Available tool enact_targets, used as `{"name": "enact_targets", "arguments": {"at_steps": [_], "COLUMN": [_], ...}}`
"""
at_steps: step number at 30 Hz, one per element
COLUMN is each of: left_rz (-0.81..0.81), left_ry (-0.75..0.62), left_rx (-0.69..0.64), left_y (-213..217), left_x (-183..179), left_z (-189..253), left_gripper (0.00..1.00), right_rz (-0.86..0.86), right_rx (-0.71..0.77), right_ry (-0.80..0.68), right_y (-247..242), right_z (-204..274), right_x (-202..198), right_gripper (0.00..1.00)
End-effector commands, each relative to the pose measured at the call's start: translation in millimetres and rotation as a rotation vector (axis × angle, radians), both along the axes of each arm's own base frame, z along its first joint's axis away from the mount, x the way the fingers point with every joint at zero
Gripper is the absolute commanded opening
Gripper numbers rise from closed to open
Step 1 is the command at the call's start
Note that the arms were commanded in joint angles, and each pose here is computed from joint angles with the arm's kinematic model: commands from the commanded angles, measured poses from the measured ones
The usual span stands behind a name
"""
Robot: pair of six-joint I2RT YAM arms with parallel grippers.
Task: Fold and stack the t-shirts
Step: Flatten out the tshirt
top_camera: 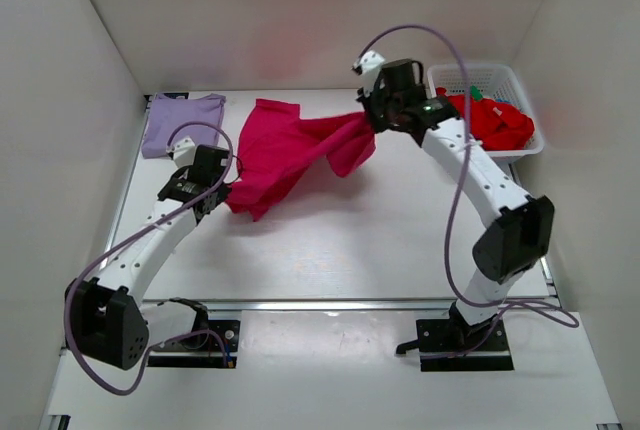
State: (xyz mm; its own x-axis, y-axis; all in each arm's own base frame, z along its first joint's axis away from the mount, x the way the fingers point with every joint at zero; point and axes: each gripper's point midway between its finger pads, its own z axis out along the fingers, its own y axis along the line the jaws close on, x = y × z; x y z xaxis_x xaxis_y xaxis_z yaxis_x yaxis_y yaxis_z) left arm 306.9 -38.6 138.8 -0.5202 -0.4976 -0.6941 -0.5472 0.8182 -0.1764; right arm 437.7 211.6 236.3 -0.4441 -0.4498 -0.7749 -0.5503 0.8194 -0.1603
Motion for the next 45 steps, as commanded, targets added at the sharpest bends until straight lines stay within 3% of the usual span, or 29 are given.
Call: {"name": "enact_targets", "arguments": {"at_steps": [1, 6, 11, 14, 17, 19, 22, 24, 27, 30, 32, 36, 45], "left_rz": [0.051, 0.123, 0.167, 0.172, 0.163, 0.163, 0.158, 0.143, 0.133, 0.115, 0.106, 0.092, 0.083], "left_ry": [-0.091, -0.179, -0.205, -0.213, -0.202, -0.2, -0.19, -0.185, -0.17, -0.159, -0.15, -0.163, -0.161], "left_rx": [0.012, 0.027, 0.045, 0.043, 0.05, 0.052, 0.056, 0.049, 0.046, 0.034, 0.02, 0.018, 0.005], "left_y": [20, 53, 74, 77, 75, 75, 73, 69, 65, 58, 54, 50, 49], "left_x": [5, 7, 10, 15, 18, 19, 22, 23, 21, 22, 21, 20, 16], "left_z": [33, 65, 82, 86, 83, 81, 77, 74, 66, 61, 58, 59, 56], "left_gripper": [0.0, 0.0, 0.0, 0.0, 0.0, 0.0, 0.0, 0.0, 0.0, 0.0, 0.0, 0.0, 0.0], "right_rz": [0.023, 0.098, 0.126, -0.001, -0.155, -0.205, -0.266, -0.262, -0.189, -0.119, -0.125, -0.106, -0.118], "right_rx": [0.123, 0.288, 0.401, 0.39, 0.314, 0.315, 0.303, 0.26, 0.188, 0.169, 0.131, 0.201, 0.168], "right_ry": [-0.066, -0.033, 0.148, 0.25, 0.296, 0.282, 0.249, 0.213, 0.208, 0.222, 0.259, 0.374, 0.303], "right_y": [-6, -17, -36, -64, -100, -117, -129, -128, -95, -52, -34, -17, 18], "right_z": [69, 119, 87, 42, -2, -6, -7, -5, -19, -36, -68, -102, -148], "right_x": [-18, -39, -38, -16, 8, 17, 20, 17, 1, -37, -63, -103, -123], "right_gripper": [0.0, 0.0, 0.0, 0.04, 0.24, 0.33, 0.57, 0.57, 0.41, 0.39, 0.4, 0.41, 0.6]}}
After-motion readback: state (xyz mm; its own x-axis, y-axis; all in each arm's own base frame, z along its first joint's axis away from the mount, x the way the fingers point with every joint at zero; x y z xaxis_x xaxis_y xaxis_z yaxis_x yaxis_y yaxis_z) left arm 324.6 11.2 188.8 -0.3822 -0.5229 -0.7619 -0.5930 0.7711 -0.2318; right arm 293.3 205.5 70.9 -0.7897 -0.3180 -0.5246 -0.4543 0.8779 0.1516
